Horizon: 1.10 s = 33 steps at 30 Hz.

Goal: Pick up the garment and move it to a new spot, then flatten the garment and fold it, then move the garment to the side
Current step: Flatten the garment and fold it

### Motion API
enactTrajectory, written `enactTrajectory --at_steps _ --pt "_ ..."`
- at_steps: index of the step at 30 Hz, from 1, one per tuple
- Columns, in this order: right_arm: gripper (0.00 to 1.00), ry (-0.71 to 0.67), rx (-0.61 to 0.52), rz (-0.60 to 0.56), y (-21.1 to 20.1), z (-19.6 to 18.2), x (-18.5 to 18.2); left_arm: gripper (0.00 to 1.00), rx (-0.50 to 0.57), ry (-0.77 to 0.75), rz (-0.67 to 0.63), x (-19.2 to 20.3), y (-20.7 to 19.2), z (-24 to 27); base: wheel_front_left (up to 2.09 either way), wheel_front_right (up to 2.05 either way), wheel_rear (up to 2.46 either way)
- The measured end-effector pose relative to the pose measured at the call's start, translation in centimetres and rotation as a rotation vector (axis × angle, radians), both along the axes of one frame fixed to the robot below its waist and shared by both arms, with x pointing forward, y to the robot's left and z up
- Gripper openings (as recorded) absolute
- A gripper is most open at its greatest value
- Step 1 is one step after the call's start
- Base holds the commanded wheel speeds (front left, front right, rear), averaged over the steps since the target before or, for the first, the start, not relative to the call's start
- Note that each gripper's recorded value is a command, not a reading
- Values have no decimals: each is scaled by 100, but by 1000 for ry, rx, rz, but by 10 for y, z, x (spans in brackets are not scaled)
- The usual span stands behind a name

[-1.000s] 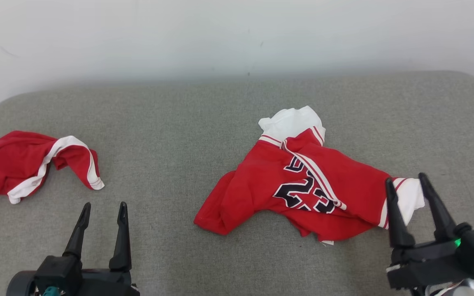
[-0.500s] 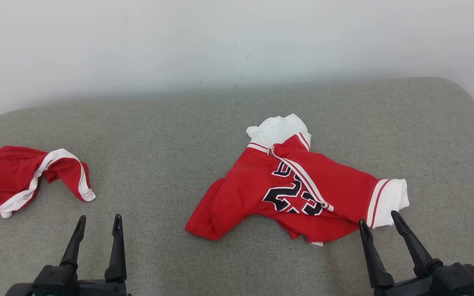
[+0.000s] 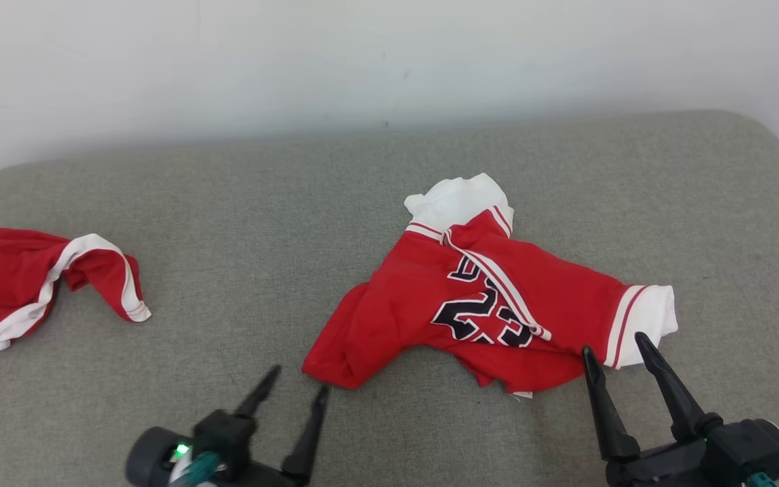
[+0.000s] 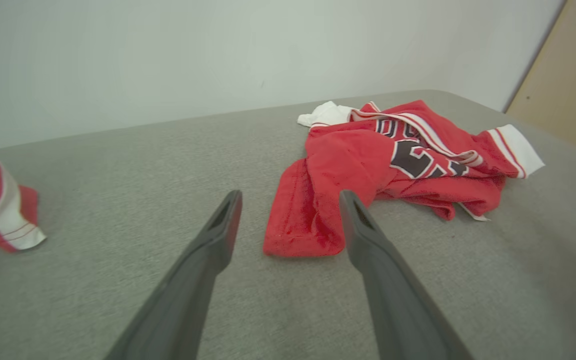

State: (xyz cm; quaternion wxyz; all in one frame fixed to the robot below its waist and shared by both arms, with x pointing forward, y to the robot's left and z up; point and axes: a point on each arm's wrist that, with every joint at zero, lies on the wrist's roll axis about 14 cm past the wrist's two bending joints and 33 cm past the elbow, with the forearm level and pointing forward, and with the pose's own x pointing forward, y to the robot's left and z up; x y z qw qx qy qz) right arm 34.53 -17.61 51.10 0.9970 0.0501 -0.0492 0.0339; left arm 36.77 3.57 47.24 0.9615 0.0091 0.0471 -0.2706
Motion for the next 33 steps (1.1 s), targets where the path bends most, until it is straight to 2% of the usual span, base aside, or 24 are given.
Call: enactTrajectory --at_steps 6,15,16,17,18,19,26,33 --pt "100 -3 18 -19 -5 1 6 100 120 122 -168 -1 -36 -36 0 0 0" --pt "100 4 25 -94 -28 0 2 100 223 210 -226 21 -45 -72 0 0 0" --pt "100 6 25 -105 -31 -1 1 85 231 223 -236 22 -47 -76 0 0 0" --pt "100 7 27 -115 -35 -1 0 62 247 239 -243 23 -48 -81 0 0 0" --pt "100 9 26 -124 -37 -2 -1 11 254 250 -246 25 -49 -84 0 0 0" --pt "100 11 25 -130 -39 -2 -2 0 254 248 -249 27 -50 -85 0 0 0" --pt "100 16 30 -159 -49 -4 -2 0 203 194 -256 38 -59 -69 0 0 0" --pt "100 13 47 -141 -44 -4 3 0 201 32 -306 34 -60 -3 0 0 0"
